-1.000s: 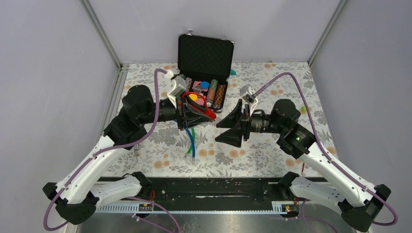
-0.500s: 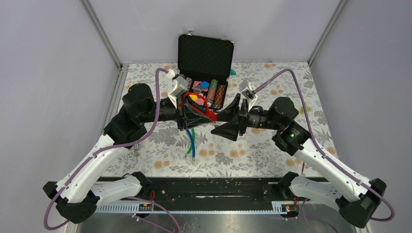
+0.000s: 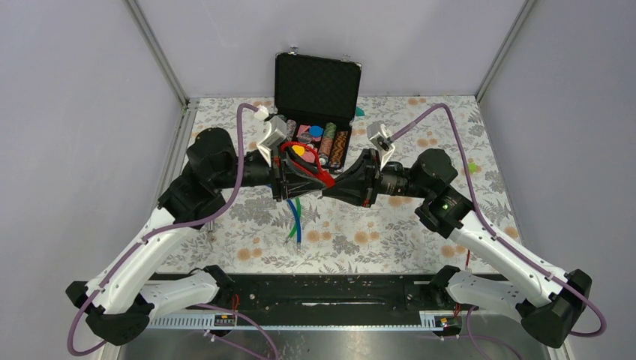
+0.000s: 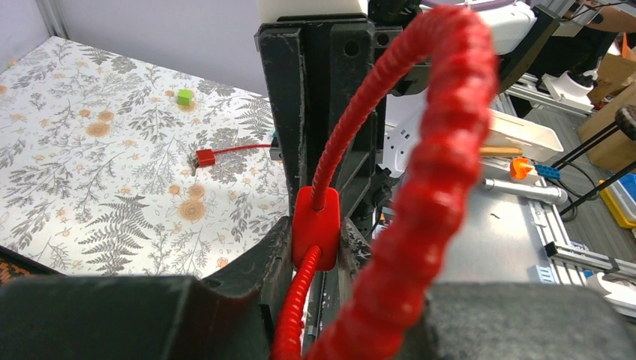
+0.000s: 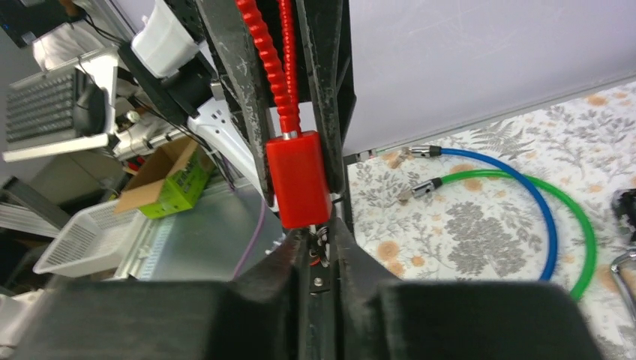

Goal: Lock with the key
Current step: Lock the lock.

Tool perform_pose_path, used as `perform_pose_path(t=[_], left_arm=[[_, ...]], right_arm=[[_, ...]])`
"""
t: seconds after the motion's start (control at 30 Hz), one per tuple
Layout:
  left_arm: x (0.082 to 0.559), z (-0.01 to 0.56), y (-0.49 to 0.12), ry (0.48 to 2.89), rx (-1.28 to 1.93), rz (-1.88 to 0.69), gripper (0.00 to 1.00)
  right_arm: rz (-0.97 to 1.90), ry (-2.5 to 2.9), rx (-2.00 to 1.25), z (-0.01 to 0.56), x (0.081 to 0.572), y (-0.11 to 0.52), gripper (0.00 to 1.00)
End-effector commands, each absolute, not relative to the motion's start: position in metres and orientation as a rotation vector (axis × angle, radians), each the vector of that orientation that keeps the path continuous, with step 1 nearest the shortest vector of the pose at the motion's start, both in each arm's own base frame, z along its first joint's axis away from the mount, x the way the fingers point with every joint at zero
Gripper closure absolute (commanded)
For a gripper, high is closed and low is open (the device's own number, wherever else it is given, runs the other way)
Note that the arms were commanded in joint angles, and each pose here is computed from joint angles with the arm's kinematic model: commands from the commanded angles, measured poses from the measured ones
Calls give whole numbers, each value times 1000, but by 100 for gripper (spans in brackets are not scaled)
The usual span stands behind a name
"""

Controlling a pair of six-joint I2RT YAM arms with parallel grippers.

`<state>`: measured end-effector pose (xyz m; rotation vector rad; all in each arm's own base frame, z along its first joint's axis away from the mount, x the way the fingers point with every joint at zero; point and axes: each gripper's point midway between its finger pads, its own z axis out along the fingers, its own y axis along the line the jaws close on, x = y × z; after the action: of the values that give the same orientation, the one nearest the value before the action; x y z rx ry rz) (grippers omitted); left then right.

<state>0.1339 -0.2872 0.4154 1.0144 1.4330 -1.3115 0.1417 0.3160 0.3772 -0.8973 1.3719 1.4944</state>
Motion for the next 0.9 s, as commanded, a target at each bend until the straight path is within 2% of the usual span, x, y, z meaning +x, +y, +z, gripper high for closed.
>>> perform_pose_path(t=[0.0,0.03,0.2,0.37,0.63,0.73,0.77,0.83,0.87], left_arm=[[125,453,-284,1294,1013,-1329,100],[125,455,-284,1290,1005,-1333,100],[125,457,-285,1287,981,-1358,100],[128,455,-289,1286,948,-1393,100],[130,454,-290,1301,933,-1395,100],[130,455,-289,1301,930,-1391,100],[130,455,-289,1297,931,-1389,100],[130,456,-288,1298,932,-1386,100],[130,456,-288,1297,936,-1382,100]], right_arm=[[1500,1278,-896,403,138,316,95],[1499,1284,-886,403,139,316,100],[1497,1295,-831,403,144,314,100],[1546,1284,-765,411,147,317,82],[1585,1235,-736,420,147,317,77],[1582,1238,-741,418,146,317,78],[1575,1239,-743,417,146,316,82],[1563,1246,-748,415,146,316,99],[1551,1260,-751,411,147,316,100]])
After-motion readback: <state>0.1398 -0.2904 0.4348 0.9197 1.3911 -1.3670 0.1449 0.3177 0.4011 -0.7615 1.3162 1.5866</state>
